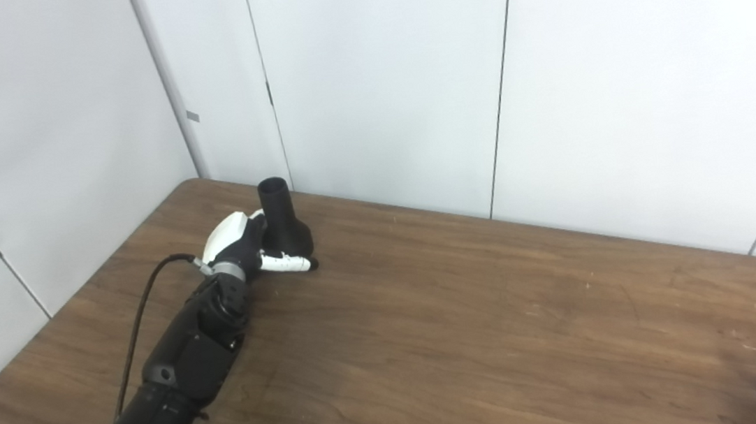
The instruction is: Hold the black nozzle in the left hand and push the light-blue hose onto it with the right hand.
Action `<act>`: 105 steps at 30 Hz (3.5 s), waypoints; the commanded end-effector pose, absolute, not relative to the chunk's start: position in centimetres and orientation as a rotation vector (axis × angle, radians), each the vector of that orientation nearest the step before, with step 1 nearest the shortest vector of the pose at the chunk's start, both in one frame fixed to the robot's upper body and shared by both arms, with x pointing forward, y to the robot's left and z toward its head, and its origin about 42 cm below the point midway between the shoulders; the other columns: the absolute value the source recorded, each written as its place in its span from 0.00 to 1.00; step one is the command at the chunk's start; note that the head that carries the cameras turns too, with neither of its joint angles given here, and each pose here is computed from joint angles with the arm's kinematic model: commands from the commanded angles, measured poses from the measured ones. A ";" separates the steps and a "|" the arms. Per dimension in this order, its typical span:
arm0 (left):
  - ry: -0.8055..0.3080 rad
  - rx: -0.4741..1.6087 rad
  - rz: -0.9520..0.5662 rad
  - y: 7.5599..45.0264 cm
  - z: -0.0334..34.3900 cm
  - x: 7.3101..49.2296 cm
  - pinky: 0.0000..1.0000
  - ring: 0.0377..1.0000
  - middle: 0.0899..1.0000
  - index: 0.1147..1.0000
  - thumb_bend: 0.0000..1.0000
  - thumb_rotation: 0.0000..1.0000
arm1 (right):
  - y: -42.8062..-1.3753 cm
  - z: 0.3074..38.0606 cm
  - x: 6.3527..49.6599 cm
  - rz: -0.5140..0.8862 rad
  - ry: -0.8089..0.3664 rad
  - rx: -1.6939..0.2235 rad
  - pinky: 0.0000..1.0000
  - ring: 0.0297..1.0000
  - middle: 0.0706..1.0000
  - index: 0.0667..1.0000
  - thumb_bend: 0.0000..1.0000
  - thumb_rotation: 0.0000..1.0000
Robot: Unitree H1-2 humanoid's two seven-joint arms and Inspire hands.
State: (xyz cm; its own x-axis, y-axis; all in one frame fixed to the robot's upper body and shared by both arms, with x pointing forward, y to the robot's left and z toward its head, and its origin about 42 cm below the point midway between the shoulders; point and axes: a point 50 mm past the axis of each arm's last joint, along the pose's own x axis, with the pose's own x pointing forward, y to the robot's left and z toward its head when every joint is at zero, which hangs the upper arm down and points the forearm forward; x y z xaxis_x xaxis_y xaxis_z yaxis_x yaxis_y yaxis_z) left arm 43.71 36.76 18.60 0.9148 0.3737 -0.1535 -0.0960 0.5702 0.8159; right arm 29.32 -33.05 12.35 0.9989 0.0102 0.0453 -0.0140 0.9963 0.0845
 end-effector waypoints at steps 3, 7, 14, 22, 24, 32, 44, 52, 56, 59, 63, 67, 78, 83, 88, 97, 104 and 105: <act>0.269 0.919 0.285 36.0 20.1 44.4 1.00 0.96 0.81 0.73 0.88 0.15 | -33.4 11.7 28.7 0.009 0.004 0.071 0.83 0.85 0.78 0.98 0.63 1.00; 0.270 0.938 0.292 36.2 19.7 44.3 1.00 0.91 0.74 0.65 0.86 0.08 | -33.4 11.8 28.7 0.007 0.002 0.067 0.84 0.86 0.77 0.98 0.63 1.00; 0.281 0.961 0.313 36.1 19.7 44.2 1.00 0.76 0.54 0.60 0.83 0.02 | -33.5 11.7 28.8 0.001 -0.001 0.052 0.82 0.85 0.77 0.96 0.62 1.00; 0.324 0.949 0.379 35.9 19.4 44.5 1.00 0.81 0.41 0.46 0.52 0.00 | -33.6 11.5 28.9 -0.006 -0.007 0.030 0.81 0.84 0.77 0.93 0.63 1.00; 0.331 0.936 0.382 35.9 19.5 44.5 1.00 0.80 0.39 0.48 0.52 0.00 | -33.7 11.4 28.9 -0.007 -0.007 0.025 0.81 0.84 0.77 0.93 0.63 1.00; 0.325 0.901 0.361 35.5 19.7 44.0 1.00 0.77 0.39 0.49 0.52 0.00 | -33.6 11.3 28.9 -0.001 -0.004 0.019 0.78 0.84 0.76 0.92 0.65 1.00; 0.197 0.857 0.270 31.5 20.8 41.1 1.00 0.68 0.38 0.49 0.51 0.00 | -33.1 11.9 28.6 0.026 -0.008 0.025 0.76 0.83 0.77 0.92 0.69 1.00; 0.117 0.847 0.189 28.1 21.0 38.9 1.00 0.69 0.38 0.48 0.51 0.00 | -32.8 12.0 28.6 0.029 -0.012 0.026 0.78 0.84 0.78 0.95 0.72 1.00; 0.077 0.870 0.132 26.3 20.9 37.6 1.00 0.69 0.38 0.48 0.51 0.00 | -32.0 12.5 28.5 0.022 -0.017 0.020 0.78 0.84 0.77 0.95 0.72 1.00; 0.053 0.894 0.097 25.1 20.5 36.8 1.00 0.67 0.38 0.48 0.51 0.00 | -31.3 12.8 28.5 0.020 -0.021 0.016 0.78 0.84 0.76 0.94 0.70 1.00; 0.013 0.954 0.022 23.2 19.3 35.2 1.00 0.65 0.38 0.48 0.52 0.00 | -30.3 13.4 28.4 0.015 -0.033 0.019 0.79 0.85 0.77 0.95 0.69 1.00; -0.013 0.999 -0.052 21.7 18.1 33.9 1.00 0.64 0.37 0.48 0.52 0.00 | -29.1 14.1 28.3 0.014 -0.044 0.023 0.82 0.86 0.78 0.95 0.68 1.00; -0.094 1.062 -0.323 16.8 16.4 30.8 1.00 0.77 0.40 0.48 0.52 0.00 | -26.8 16.3 28.1 0.003 -0.058 0.046 0.87 0.88 0.79 0.94 0.64 1.00; -0.106 1.049 -0.374 15.9 16.3 30.2 1.00 0.80 0.40 0.49 0.52 0.00 | -26.3 16.8 28.1 -0.002 -0.057 0.060 0.90 0.89 0.77 0.93 0.63 1.00; -0.115 1.043 -0.433 14.6 15.8 29.3 1.00 0.79 0.38 0.49 0.51 0.00 | -26.0 17.2 28.2 -0.005 -0.057 0.069 0.90 0.89 0.78 0.93 0.62 1.00; -0.101 1.060 -0.511 13.6 14.4 27.7 1.00 0.81 0.40 0.48 0.52 0.00 | -25.4 18.1 28.0 -0.006 -0.064 0.056 0.90 0.89 0.78 0.94 0.60 1.00; -0.152 1.101 -0.518 13.5 14.0 27.2 1.00 0.83 0.39 0.49 0.51 0.00 | -25.1 18.2 28.1 -0.012 -0.062 0.047 0.90 0.89 0.76 0.93 0.60 1.00; -0.160 1.105 -0.517 13.4 14.0 27.2 1.00 0.84 0.39 0.49 0.51 0.00 | -25.0 18.2 28.1 -0.012 -0.062 0.045 0.90 0.89 0.76 0.93 0.60 1.00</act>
State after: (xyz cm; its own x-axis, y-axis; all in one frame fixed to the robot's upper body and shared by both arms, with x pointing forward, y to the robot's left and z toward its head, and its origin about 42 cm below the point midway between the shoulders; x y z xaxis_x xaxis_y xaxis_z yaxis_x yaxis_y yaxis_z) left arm 28.68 13.73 16.52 0.9007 -0.4341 -0.0196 0.2212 0.4193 0.8805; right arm 27.51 -25.38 16.33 0.9996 -0.0236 -0.0165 0.0244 0.9985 0.0481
